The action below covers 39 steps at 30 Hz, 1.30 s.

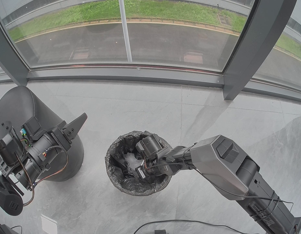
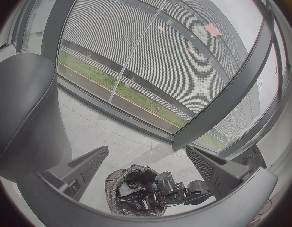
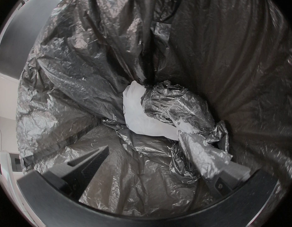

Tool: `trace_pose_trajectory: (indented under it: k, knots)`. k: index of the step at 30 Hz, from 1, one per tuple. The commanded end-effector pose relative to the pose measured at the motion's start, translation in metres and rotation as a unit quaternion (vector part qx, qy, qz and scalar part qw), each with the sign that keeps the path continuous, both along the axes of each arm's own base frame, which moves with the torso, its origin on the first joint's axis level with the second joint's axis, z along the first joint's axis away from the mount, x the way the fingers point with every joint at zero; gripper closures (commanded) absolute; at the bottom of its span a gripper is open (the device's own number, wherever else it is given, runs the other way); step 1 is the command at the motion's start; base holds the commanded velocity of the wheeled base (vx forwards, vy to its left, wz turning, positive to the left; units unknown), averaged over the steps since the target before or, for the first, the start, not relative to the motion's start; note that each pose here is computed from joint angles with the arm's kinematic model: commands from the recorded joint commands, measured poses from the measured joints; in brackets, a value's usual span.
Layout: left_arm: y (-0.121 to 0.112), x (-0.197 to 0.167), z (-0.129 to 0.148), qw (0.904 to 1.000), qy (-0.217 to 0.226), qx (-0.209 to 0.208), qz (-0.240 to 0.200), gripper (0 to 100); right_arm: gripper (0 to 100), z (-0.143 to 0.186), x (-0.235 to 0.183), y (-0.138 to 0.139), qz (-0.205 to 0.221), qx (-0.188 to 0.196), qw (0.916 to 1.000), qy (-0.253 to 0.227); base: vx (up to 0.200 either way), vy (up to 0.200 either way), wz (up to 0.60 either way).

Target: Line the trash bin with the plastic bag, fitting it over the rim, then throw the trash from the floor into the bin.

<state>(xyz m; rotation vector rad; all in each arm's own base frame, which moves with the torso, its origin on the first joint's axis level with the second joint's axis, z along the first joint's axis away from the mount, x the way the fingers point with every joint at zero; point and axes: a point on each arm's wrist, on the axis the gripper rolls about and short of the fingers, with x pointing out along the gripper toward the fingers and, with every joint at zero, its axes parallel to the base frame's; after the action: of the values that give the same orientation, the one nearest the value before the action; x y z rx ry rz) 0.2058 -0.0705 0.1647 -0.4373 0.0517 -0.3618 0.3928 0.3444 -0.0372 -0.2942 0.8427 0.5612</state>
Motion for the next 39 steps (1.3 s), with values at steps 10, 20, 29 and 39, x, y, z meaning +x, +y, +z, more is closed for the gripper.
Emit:
trace_pose_trajectory:
  k: [10, 20, 29, 39]
  knots:
    - [-0.001, 0.000, -0.001, 1.0000, 0.001, 0.000, -0.002, 0, 0, 0.042, -0.018, 0.020, 0.026, 0.018, 0.9991, -0.029, 0.000, 0.000, 0.00]
    - [0.000, -0.003, 0.004, 0.9999, -0.009, -0.003, -0.003, 0, 0, 0.068, -0.037, 0.029, 0.053, -0.020, 0.9970, -0.052, 0.000, 0.000, 0.00]
    - [-0.005, -0.009, 0.010, 0.9998, -0.022, 0.001, 0.005, 0, 0, 0.093, -0.047, 0.014, 0.062, -0.182, 0.9770, -0.093, 0.000, 0.000, 0.00]
    - [-0.009, -0.024, 0.004, 0.9940, -0.048, 0.098, 0.009, 0, 0, 0.155, -0.073, -0.021, 0.051, -0.315, 0.9441, -0.082, 0.000, 0.000, 0.00]
